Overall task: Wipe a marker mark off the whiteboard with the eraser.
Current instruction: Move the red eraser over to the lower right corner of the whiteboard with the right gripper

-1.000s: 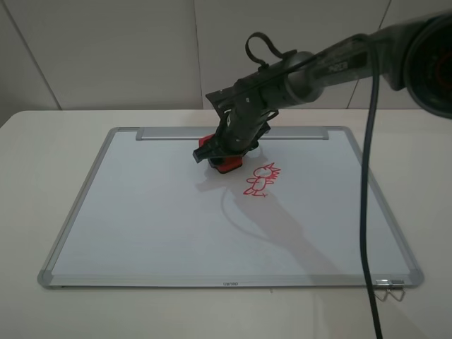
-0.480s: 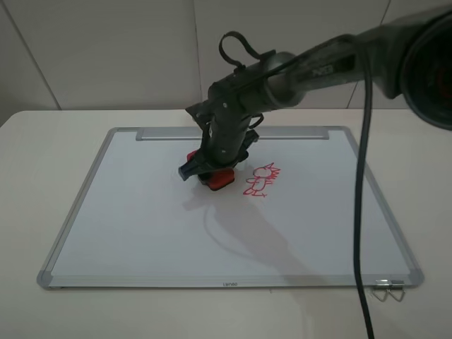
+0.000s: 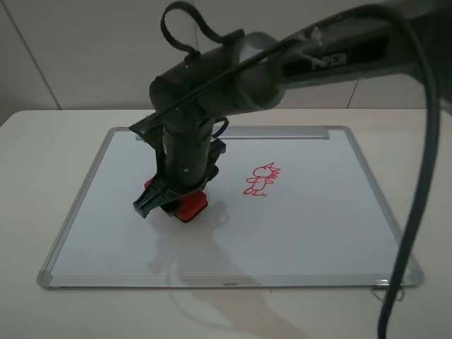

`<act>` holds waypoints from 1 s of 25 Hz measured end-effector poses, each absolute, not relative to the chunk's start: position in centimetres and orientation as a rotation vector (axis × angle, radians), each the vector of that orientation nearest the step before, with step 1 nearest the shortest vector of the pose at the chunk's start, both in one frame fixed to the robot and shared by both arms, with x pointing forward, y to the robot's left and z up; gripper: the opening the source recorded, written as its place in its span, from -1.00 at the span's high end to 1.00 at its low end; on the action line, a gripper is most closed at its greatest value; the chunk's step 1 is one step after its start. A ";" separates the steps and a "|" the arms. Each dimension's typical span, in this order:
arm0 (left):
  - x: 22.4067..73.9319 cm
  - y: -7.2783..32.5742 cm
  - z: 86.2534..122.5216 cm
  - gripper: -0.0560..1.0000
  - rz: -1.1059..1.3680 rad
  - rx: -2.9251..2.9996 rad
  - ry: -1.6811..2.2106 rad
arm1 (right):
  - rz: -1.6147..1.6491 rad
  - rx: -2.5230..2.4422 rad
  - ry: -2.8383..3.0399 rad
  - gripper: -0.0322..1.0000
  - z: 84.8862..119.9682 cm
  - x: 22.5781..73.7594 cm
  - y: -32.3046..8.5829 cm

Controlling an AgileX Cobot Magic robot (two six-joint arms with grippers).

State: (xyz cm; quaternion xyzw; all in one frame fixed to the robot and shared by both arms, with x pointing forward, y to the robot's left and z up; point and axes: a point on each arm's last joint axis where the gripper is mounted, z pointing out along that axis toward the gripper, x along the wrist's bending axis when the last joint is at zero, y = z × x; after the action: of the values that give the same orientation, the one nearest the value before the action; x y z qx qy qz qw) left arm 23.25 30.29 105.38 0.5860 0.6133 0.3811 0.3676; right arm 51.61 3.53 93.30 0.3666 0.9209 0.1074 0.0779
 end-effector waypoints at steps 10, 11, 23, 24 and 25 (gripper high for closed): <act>23.3 30.3 105.4 -0.58 0.979 1.505 1.575 | 0.298 1.577 2.505 -0.03 94.8 51.7 -10.2; 23.3 30.3 105.4 -0.58 0.979 1.505 1.575 | 0.272 1.645 2.461 -0.03 94.4 51.3 -12.2; 23.3 30.3 105.4 -0.58 0.979 1.505 1.575 | 0.180 2.009 2.168 -0.03 91.7 48.0 -23.1; 23.3 30.3 105.4 -0.58 0.979 1.505 1.575 | 0.172 2.017 2.166 -0.03 91.3 47.7 -23.4; 23.3 30.3 105.4 -0.58 0.979 1.505 1.575 | 0.163 2.022 2.167 -0.03 91.0 47.3 -23.6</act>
State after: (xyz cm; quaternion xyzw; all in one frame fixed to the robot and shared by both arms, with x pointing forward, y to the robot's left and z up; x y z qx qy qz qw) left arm 23.25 30.29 105.38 0.5860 0.6133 0.3811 0.3676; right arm 47.32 -23.59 90.97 0.6787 0.7272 0.0547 0.0866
